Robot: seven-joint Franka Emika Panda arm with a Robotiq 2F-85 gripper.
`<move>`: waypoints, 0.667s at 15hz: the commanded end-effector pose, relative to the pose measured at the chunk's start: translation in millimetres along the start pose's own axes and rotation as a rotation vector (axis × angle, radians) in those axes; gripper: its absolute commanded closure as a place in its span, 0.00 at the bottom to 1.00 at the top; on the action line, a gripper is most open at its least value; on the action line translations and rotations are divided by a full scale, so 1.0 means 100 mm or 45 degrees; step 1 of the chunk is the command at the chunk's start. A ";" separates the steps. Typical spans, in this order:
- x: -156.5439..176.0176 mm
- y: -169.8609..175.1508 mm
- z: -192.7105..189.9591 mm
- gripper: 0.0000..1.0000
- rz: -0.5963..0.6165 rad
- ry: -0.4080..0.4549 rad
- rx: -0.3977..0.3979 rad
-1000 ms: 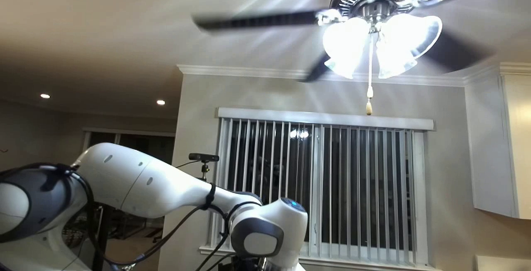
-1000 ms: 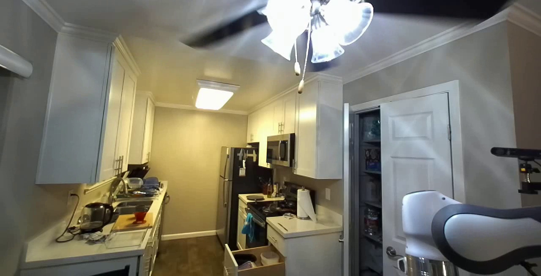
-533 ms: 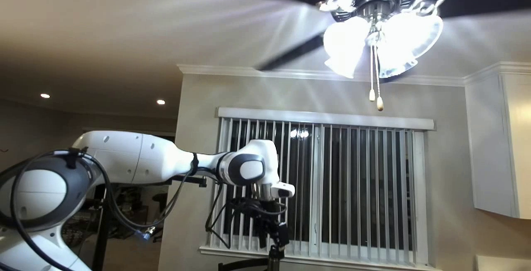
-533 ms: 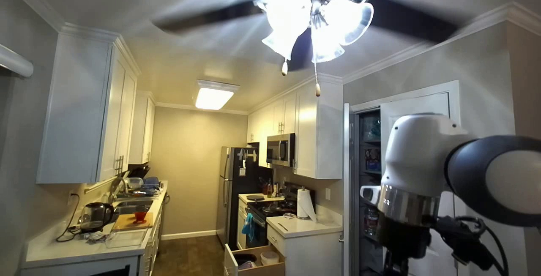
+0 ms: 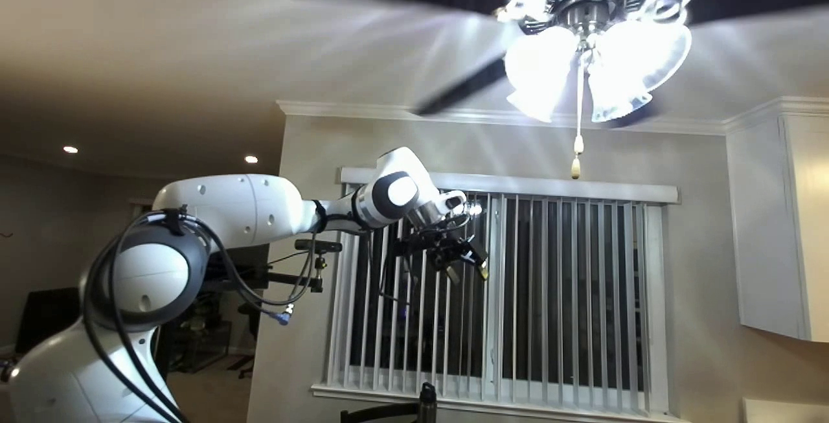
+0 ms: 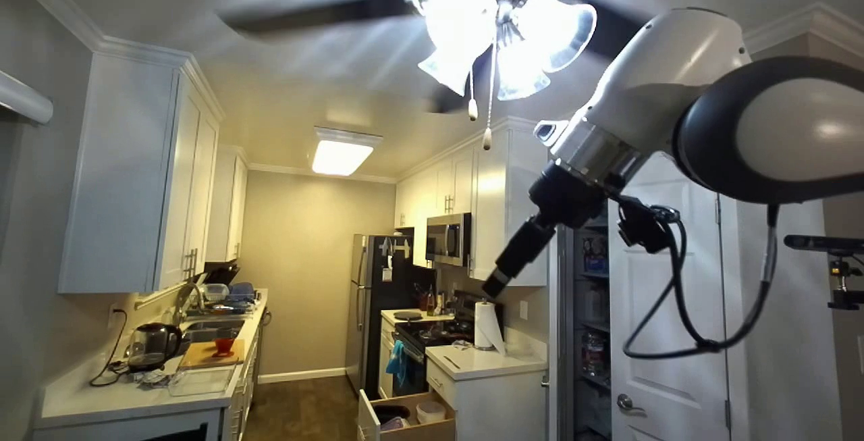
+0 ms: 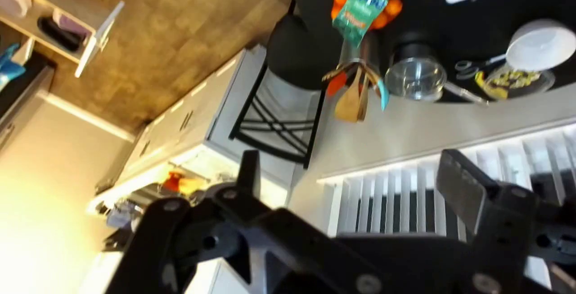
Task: Pull the longest chord of the ceiling fan
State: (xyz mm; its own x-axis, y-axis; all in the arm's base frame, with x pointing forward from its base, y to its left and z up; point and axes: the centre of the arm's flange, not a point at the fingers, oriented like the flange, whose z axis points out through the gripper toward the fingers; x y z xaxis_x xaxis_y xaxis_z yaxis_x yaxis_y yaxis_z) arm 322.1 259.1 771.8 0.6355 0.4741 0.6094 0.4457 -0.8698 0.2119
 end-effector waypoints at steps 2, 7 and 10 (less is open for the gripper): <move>0.63 0.45 -0.06 0.00 -0.061 0.346 -0.048; 0.65 0.93 -0.22 0.00 -0.088 0.703 -0.165; 0.73 0.93 -0.25 0.00 -0.045 0.691 -0.142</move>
State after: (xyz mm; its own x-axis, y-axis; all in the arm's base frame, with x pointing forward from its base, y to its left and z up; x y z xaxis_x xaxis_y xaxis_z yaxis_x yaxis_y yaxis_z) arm 394.0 209.8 855.1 0.1921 0.3903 0.9004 0.3727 -0.8778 0.3009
